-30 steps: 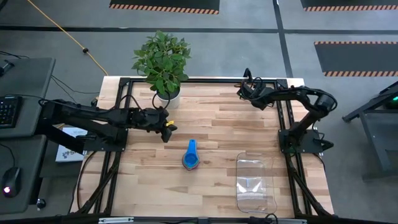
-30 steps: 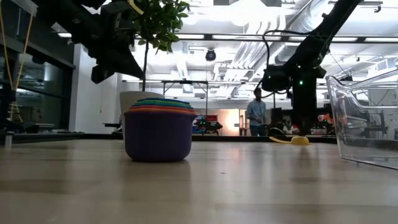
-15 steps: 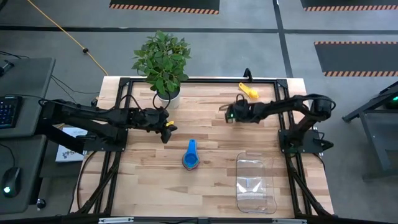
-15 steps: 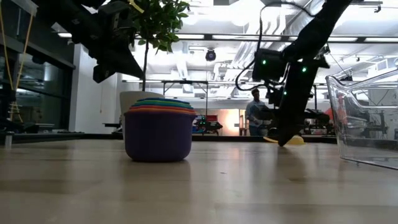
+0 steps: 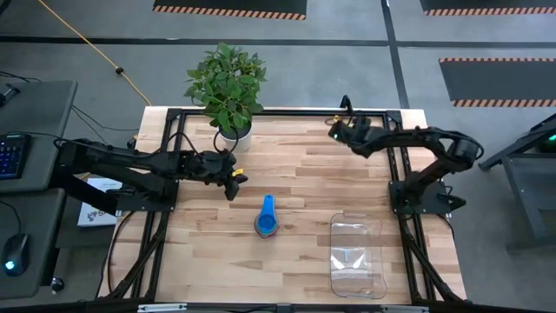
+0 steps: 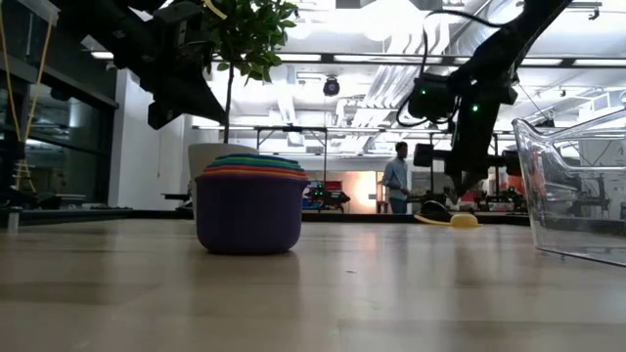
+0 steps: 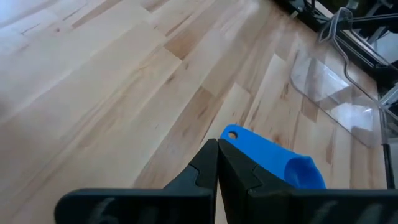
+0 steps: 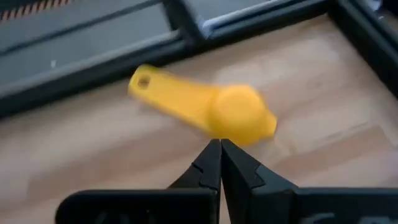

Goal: Nest measuring cups in basket
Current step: Stack the yellow measuring cup on top of the blue measuring cup

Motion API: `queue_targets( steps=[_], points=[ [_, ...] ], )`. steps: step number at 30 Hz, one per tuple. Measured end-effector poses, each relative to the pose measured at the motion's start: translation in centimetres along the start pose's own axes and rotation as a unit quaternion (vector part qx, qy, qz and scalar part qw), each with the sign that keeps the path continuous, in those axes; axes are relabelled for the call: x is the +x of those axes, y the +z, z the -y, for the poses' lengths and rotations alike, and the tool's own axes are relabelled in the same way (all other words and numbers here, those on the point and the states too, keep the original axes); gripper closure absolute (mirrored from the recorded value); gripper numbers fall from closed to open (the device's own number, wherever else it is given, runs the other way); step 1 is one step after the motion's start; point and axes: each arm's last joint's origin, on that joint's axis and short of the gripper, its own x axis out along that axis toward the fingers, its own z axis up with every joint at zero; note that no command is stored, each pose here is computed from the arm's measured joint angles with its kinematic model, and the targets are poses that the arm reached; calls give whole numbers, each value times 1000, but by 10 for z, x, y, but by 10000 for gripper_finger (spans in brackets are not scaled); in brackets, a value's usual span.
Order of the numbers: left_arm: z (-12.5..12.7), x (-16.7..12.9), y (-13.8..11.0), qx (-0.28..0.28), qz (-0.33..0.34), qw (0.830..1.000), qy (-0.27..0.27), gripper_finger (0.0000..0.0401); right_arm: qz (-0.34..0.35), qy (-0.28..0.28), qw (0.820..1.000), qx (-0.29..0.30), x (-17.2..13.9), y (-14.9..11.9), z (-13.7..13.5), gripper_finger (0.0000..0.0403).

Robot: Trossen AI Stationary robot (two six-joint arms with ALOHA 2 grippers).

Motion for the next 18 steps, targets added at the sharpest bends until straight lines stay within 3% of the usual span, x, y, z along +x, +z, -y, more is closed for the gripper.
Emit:
queue_targets(
  steps=[5,11,15,18],
  points=[
    [-1,0,1,-14,12,1000,17,401,15,-20,998,55,30,22,4,403],
    [-1,0,1,-22,15,999,21,401,9,-38,998,56,48,25,7,403],
    [-2,0,1,-22,17,999,25,401,-2,-58,998,19,53,24,12,403],
    [-2,0,1,-22,18,999,26,401,-23,-42,998,27,53,28,11,403]
  ],
)
